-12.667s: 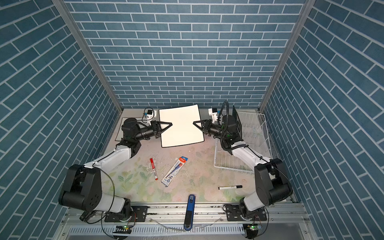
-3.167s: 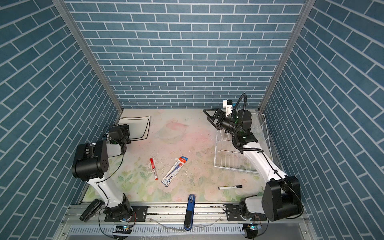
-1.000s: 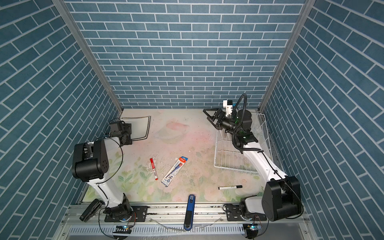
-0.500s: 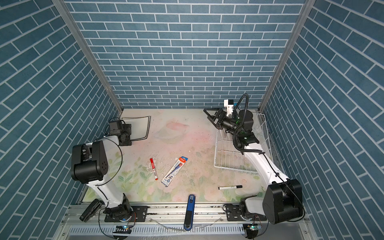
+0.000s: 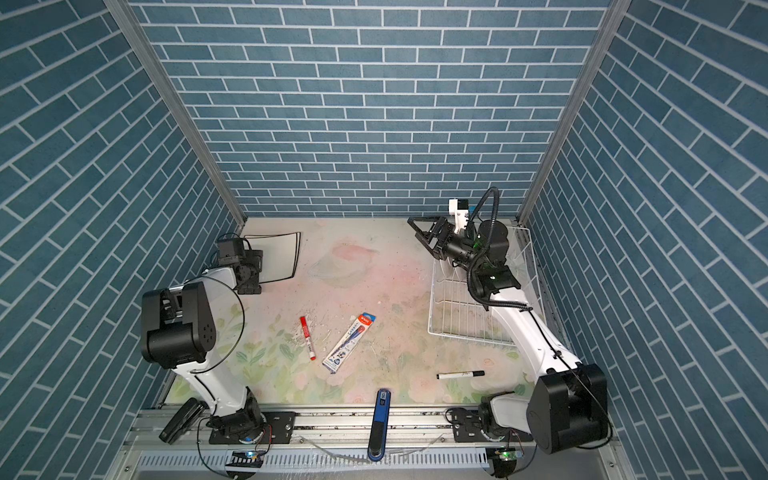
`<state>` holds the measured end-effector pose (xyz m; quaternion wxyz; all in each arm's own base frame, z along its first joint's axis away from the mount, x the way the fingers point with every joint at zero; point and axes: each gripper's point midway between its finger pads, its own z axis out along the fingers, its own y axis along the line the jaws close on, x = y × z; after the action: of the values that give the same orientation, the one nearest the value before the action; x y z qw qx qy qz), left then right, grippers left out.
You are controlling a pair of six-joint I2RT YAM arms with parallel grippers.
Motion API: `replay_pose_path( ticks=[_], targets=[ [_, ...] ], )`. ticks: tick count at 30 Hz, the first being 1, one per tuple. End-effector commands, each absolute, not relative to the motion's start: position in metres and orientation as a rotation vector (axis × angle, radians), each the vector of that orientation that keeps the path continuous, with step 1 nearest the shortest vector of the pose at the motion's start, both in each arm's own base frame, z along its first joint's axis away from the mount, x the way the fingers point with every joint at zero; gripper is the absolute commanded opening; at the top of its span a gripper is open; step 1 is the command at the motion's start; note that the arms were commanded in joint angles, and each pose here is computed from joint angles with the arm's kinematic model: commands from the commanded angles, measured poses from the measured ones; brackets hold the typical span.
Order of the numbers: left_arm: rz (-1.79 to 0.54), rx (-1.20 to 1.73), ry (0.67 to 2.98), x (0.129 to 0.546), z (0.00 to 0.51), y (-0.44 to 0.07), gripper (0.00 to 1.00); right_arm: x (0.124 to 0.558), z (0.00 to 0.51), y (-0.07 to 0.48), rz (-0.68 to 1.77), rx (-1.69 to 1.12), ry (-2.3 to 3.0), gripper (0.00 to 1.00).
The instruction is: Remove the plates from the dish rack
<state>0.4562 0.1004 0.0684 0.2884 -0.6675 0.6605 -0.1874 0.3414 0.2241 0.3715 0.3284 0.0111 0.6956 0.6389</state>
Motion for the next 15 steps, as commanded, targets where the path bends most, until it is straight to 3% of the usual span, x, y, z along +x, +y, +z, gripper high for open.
replay_pose_path(
  ticks=[1, 15],
  targets=[
    [-0.456, -1.746, 1.777, 0.457, 0.085, 0.104, 1.0, 0.334, 0.399, 0.22, 1.632, -0.049, 1.741, 0.99],
    [-0.474, -1.658, 1.858, 0.476, 0.088, 0.1, 1.0, 0.338, 0.397, 0.221, 1.629, -0.045, 1.746, 0.99]
  ],
)
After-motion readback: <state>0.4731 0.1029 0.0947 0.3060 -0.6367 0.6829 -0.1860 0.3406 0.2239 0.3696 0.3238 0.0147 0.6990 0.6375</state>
